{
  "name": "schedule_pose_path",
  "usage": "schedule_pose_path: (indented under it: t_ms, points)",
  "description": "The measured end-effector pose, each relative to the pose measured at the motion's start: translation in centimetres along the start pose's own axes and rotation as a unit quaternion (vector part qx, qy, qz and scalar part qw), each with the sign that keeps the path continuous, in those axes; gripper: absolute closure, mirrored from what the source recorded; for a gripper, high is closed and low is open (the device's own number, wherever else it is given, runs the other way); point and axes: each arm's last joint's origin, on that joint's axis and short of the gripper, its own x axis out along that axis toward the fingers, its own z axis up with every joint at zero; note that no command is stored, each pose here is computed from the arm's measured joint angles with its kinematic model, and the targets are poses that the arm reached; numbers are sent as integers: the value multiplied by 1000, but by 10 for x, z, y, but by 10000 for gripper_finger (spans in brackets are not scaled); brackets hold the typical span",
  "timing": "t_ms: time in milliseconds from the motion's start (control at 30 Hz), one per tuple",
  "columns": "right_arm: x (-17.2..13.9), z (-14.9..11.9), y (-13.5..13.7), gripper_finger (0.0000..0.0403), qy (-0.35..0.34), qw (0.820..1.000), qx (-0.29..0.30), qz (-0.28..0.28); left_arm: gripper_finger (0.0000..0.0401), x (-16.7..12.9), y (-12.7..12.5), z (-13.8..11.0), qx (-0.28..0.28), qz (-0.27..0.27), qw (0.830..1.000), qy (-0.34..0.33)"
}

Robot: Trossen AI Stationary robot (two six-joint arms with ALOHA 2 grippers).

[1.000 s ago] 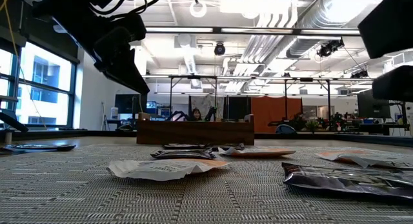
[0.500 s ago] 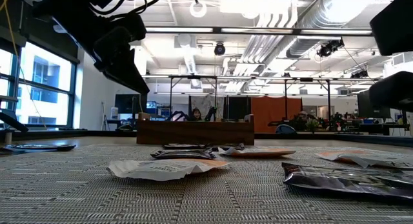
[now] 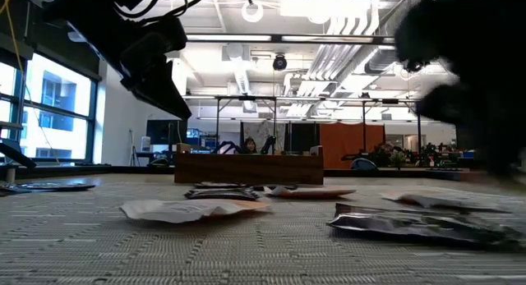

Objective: Pick & Place Tea
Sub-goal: Put the orange tea bag into the right section of the wooden organizer

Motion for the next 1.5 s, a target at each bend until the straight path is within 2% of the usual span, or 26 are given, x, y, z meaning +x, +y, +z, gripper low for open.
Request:
schedule_pose_path:
  t_ms: [167, 200, 267, 300, 367, 433, 500, 533, 567, 633, 767, 833, 967, 1167, 1300, 1500]
  points:
    - [-29, 14, -14, 397, -83, 995, -27, -44, 297, 0, -3, 7, -15, -19, 999, -30]
    - [-35, 18, -17, 395, -116, 990, -35, -75, 297, 0, -3, 8, -19, -25, 999, -37]
    - [-45, 27, -26, 389, -185, 967, -45, -167, 297, -1, -5, 12, -27, -34, 998, -55]
    - [-48, 31, -31, 388, -218, 949, -45, -222, 297, -1, -5, 14, -29, -37, 997, -64]
    - [-54, 40, -42, 387, -280, 900, -25, -334, 297, -2, -6, 18, -31, -39, 995, -85]
    - [-61, 50, -53, 390, -341, 836, 24, -429, 297, -3, -7, 22, -26, -37, 993, -108]
    - [-67, 60, -66, 395, -390, 781, 89, -478, 297, -4, -7, 26, -18, -34, 991, -130]
    - [-69, 65, -72, 397, -406, 765, 117, -487, 297, -4, -8, 29, -15, -34, 989, -142]
    - [-71, 70, -79, 399, -419, 755, 142, -484, 297, -5, -8, 31, -14, -33, 987, -154]
    - [-74, 80, -91, 398, -431, 754, 173, -464, 297, -7, -8, 35, -17, -28, 984, -178]
    - [-77, 96, -111, 390, -437, 789, 188, -389, 297, -10, -8, 43, -37, -11, 975, -219]
    - [-79, 102, -117, 390, -447, 796, 188, -362, 297, -11, -7, 45, -48, 1, 971, -233]
    - [-86, 110, -119, 398, -474, 793, 175, -339, 297, -9, -7, 47, -63, 26, 966, -249]
    - [-95, 119, -115, 391, -513, 785, 154, -310, 297, -4, -10, 50, -71, 28, 961, -266]
    - [-97, 120, -115, 396, -523, 780, 155, -306, 297, -3, -12, 52, -61, 26, 957, -283]
    - [-98, 122, -118, 396, -526, 784, 152, -294, 297, -5, -13, 58, -49, 27, 950, -306]
